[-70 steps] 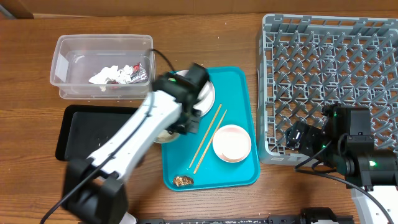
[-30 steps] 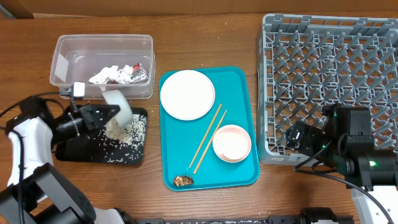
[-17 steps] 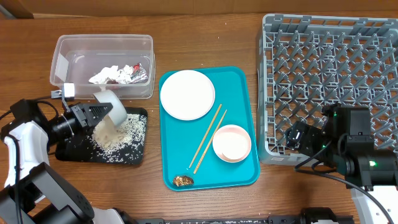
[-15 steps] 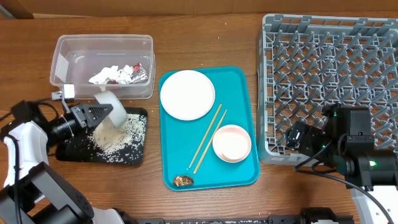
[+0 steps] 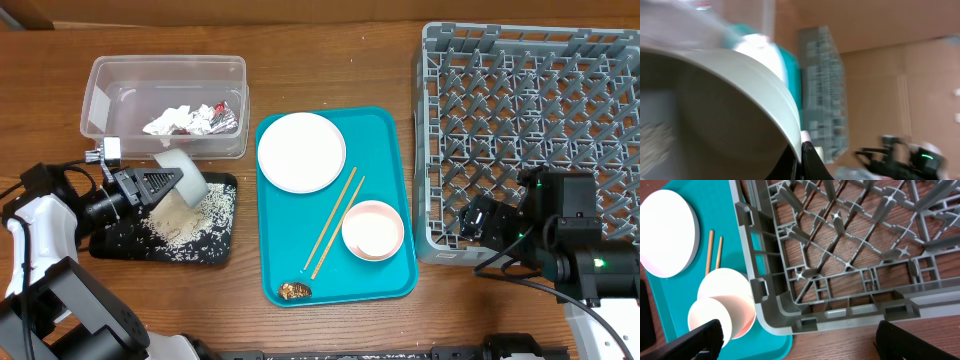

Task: Sort waste into correct bins and load items into the dishwasher
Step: 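Tip the rice bowl over the black tray to pour out the rice, then place the empty bowl onto the white plate with the left gripper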

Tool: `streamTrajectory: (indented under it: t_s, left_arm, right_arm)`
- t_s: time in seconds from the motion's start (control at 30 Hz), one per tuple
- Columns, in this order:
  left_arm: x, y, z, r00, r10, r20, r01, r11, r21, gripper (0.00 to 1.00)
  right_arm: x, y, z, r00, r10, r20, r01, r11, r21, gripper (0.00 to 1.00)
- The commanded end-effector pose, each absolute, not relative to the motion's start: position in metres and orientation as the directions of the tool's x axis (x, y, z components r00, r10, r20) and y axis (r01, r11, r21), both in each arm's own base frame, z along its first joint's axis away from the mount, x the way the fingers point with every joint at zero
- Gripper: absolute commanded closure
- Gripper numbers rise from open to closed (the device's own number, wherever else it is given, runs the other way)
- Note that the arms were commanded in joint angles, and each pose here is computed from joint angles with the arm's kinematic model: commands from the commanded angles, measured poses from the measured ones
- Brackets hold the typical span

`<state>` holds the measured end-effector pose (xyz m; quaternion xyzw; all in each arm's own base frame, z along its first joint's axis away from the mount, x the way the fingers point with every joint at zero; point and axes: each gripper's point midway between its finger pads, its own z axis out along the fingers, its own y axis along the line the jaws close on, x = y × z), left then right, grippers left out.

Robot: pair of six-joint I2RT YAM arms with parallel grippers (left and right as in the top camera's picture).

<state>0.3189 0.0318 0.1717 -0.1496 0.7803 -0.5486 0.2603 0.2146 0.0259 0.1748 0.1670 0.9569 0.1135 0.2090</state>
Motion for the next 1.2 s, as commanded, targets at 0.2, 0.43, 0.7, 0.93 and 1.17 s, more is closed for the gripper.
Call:
streamTrajectory:
  t_s: [0.2, 0.43, 0.7, 0.93, 1.17]
  left_arm:
    - [0.323, 0.027, 0.217, -0.751, -0.566, -0.34, 0.278, 0.195, -0.94, 0.96]
    - [0.321, 0.022, 0.203, -0.784, -0.535, -0.316, 0.216, 0.241, -0.946, 0.96]
    - [0.303, -0.034, 0.187, -0.89, -0.338, -0.306, 0.204, 0.304, -0.93, 0.96]
    - [0.286, -0.116, 0.13, -0.978, 0.042, -0.203, 0.193, 0.537, -0.821, 0.96]
    - [0.301, -0.186, 0.102, -0.929, 0.252, -0.272, 0.365, 0.754, -0.547, 0.96]
  right_arm:
    - [0.219, 0.027, 0.185, -0.847, 0.36, -0.391, 0.254, 0.92, 0.299, 0.0]
    - [0.219, 0.027, 0.185, -0.846, 0.36, -0.392, 0.254, 0.92, 0.298, 0.0]
    - [0.22, 0.027, 0.185, -0.846, 0.36, -0.393, 0.254, 0.92, 0.299, 0.0]
    - [0.222, 0.027, 0.187, -0.842, 0.361, -0.401, 0.251, 0.92, 0.302, 0.0]
    - [0.222, 0.027, 0.187, -0.842, 0.361, -0.401, 0.251, 0.92, 0.302, 0.0]
